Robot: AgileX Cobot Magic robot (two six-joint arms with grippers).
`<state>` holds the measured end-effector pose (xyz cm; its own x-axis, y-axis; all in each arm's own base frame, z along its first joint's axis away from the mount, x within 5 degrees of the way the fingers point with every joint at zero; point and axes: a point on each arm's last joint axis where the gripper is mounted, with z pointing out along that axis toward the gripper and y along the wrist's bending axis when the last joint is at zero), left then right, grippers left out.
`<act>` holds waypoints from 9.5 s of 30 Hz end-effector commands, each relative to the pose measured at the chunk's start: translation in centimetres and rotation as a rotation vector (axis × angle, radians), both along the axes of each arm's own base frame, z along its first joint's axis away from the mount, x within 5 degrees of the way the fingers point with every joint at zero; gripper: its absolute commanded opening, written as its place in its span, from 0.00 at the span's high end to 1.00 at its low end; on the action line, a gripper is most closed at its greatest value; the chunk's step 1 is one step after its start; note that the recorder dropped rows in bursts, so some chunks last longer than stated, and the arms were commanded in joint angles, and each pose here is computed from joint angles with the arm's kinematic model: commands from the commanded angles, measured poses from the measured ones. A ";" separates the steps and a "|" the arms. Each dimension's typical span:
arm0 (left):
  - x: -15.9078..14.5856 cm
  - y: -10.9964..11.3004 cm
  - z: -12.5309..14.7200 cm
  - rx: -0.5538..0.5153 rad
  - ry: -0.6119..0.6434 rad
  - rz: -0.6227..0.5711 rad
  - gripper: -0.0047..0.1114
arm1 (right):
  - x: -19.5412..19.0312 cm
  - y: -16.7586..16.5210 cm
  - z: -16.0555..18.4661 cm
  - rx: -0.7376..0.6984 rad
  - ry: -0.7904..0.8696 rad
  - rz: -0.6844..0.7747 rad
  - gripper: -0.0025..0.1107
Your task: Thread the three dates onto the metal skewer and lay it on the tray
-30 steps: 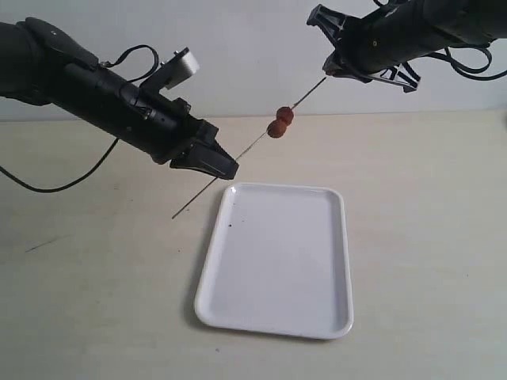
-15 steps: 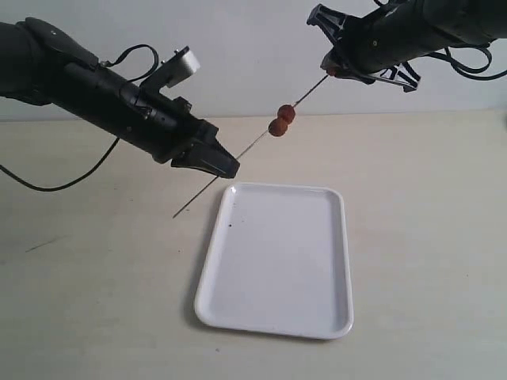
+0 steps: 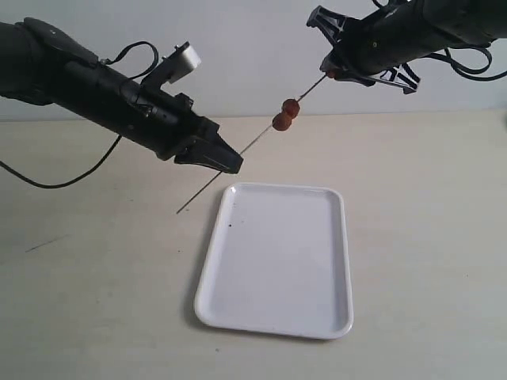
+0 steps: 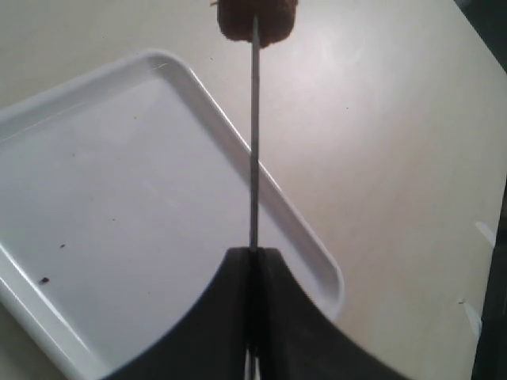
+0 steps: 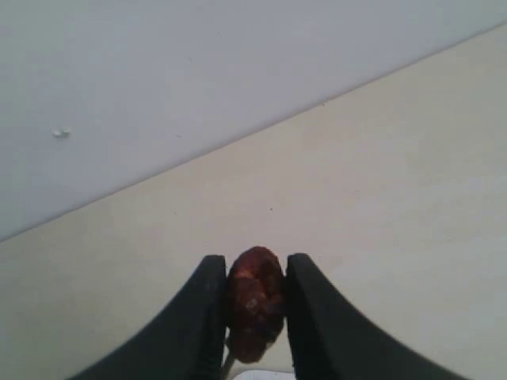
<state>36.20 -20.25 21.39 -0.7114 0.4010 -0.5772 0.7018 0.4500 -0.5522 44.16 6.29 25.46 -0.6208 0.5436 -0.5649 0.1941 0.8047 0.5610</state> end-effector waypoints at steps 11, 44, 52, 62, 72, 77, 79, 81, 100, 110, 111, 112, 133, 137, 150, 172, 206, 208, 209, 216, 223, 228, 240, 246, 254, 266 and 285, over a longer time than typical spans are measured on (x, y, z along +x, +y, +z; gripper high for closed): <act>0.2 -2.0 0.7 -0.048 -0.118 0.024 0.96 | -0.4 0.5 0.2 0.020 0.013 0.083 0.74; 0.4 -3.1 -1.1 0.129 -0.127 0.152 0.96 | -3.3 -0.2 7.4 -0.137 -0.190 0.141 0.40; -1.5 -2.1 -4.8 0.166 0.042 0.252 0.96 | -6.9 -1.2 11.3 -0.352 -0.207 0.214 0.49; -5.2 -3.8 -7.1 0.163 0.077 0.402 0.96 | -8.0 -1.6 12.1 -0.424 -0.196 0.242 0.49; -8.8 -8.5 -7.4 0.170 0.053 0.473 0.96 | -8.2 -1.5 11.8 -0.425 -0.156 0.259 0.49; -9.4 -8.9 -7.4 0.168 0.069 0.459 0.96 | -8.2 -1.5 11.8 -0.424 -0.152 0.261 0.49; -9.5 -8.7 -7.7 0.172 0.098 0.498 0.96 | -8.2 -1.5 11.8 -0.422 -0.151 0.262 0.49; -9.5 -8.3 -8.1 0.180 0.107 0.544 0.96 | -8.3 -1.5 11.8 -0.415 -0.146 0.263 0.49; -9.7 -7.9 -9.9 0.209 0.190 0.612 0.96 | -8.4 -1.3 11.7 -0.381 -0.136 0.266 0.49; -9.7 -8.2 -10.4 0.216 0.218 0.585 0.96 | -8.4 -1.3 11.7 -0.380 -0.127 0.269 0.49; -9.8 -8.3 -10.4 0.216 0.221 0.582 0.96 | -8.4 -1.3 11.7 -0.385 -0.129 0.273 0.49; -9.8 -8.3 -10.4 0.218 0.219 0.576 0.96 | -8.4 -1.3 11.7 -0.385 -0.127 0.274 0.49; -10.0 -8.3 -10.4 0.222 0.232 0.551 0.56 | -8.4 -1.3 11.6 -0.411 -0.132 0.296 0.53; -10.0 -8.4 -10.4 0.225 0.222 0.537 0.52 | -8.4 -1.3 11.6 -0.414 -0.131 0.299 0.53; -9.0 -7.4 -7.9 0.186 0.114 0.490 0.53 | -8.5 -1.2 11.6 -0.418 -0.127 0.308 0.57; -12.0 1.9 7.1 0.050 -0.542 0.548 0.95 | -14.3 1.1 10.9 -0.603 -0.518 0.339 0.98; -32.1 20.5 7.3 -0.402 -1.329 0.962 0.95 | -39.2 -4.6 5.9 -0.624 -1.472 -0.012 0.98; -32.1 20.5 7.2 -0.401 -1.329 0.962 0.95 | -40.0 -4.9 6.0 -0.592 -1.499 -0.046 0.98; -32.1 20.4 7.2 -0.401 -1.327 0.958 0.95 | -40.2 -5.2 6.1 -0.559 -1.493 -0.078 0.98; -32.1 20.4 7.2 -0.401 -1.327 0.958 0.95 | -40.2 -5.8 5.9 -0.465 -1.444 -0.128 0.98; -32.1 20.4 7.2 -0.402 -1.326 0.958 0.95 | -40.2 -5.8 5.9 -0.514 -1.448 -0.127 0.98; -32.1 20.4 7.2 -0.402 -1.326 0.958 0.95 | -40.2 -5.8 5.9 -0.778 -1.456 -0.131 0.98; -32.1 20.4 7.2 -0.402 -1.326 0.958 0.95 | -41.0 -6.2 4.2 -0.757 -1.270 -0.145 0.98; -32.1 20.4 7.2 -0.400 -1.325 0.958 0.95 | -40.1 -6.6 2.2 -0.798 -0.990 -0.165 0.98; -32.1 20.4 7.2 -0.400 -1.325 0.958 0.95 | -39.8 -6.7 0.4 -0.825 -0.769 -0.135 0.98; -32.1 20.4 7.2 -0.400 -1.325 0.958 0.95 | -39.3 -6.8 -1.9 -0.741 -0.659 -0.117 0.98; -32.1 20.4 7.2 -0.400 -1.325 0.958 0.95 | -38.7 -7.2 -6.4 -0.606 -0.510 -0.171 0.98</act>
<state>4.19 0.19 28.63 0.4272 -0.1711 -0.8878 0.3202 0.9469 -0.0284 5.47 -0.91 19.22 -0.1410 0.1179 -0.9830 0.1716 0.9808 0.0930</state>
